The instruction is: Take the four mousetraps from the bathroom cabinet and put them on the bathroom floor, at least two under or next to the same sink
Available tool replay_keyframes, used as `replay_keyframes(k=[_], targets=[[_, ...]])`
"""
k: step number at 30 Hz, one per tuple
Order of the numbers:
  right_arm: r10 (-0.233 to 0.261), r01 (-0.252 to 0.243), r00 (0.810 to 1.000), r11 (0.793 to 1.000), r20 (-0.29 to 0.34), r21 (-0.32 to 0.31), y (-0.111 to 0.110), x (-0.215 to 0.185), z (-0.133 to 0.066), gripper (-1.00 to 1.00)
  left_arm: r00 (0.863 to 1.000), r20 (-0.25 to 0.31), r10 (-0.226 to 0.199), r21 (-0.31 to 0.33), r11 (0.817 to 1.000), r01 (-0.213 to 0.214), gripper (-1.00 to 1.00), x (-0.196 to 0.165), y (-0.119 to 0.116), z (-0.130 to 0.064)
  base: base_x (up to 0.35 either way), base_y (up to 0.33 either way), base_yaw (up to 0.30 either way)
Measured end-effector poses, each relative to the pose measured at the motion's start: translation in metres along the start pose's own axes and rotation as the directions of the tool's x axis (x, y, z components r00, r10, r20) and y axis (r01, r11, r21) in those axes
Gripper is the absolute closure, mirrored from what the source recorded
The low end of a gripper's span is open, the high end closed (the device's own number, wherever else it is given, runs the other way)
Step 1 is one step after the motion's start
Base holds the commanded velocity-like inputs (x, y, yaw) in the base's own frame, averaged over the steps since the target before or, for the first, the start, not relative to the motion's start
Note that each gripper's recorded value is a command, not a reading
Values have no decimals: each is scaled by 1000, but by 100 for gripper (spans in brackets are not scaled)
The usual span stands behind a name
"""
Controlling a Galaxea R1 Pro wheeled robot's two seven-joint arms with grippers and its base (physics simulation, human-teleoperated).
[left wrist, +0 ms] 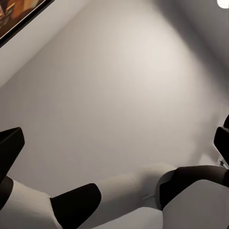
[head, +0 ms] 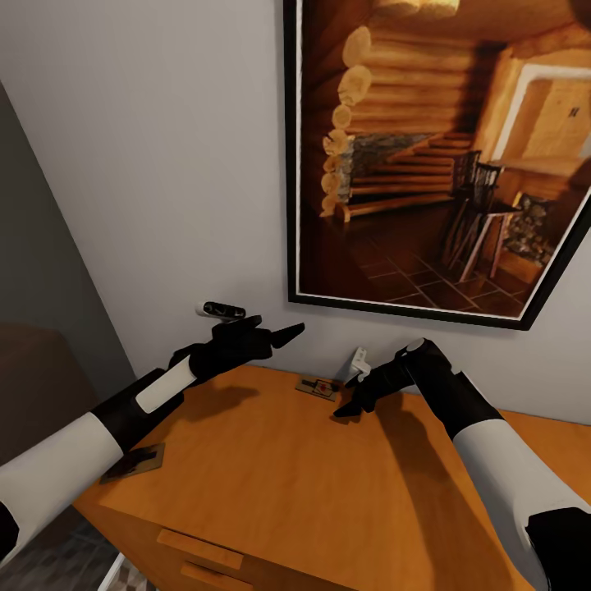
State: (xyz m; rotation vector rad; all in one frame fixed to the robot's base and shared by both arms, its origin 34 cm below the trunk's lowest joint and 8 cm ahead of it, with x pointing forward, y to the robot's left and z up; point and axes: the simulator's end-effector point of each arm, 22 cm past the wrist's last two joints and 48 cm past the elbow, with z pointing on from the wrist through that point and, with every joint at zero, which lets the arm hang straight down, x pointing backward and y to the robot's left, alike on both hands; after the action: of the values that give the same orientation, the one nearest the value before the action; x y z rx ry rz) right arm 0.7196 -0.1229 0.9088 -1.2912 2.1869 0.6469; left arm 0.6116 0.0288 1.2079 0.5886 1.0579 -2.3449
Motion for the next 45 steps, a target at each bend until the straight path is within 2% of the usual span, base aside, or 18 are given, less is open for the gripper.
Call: replay_keyframes(k=[45], targets=[[-7,7,1000,1000,-5,16,-2,1,1,-100,1000,-1,0,3,1000,0,-100,0,-1,1,0,0,0]])
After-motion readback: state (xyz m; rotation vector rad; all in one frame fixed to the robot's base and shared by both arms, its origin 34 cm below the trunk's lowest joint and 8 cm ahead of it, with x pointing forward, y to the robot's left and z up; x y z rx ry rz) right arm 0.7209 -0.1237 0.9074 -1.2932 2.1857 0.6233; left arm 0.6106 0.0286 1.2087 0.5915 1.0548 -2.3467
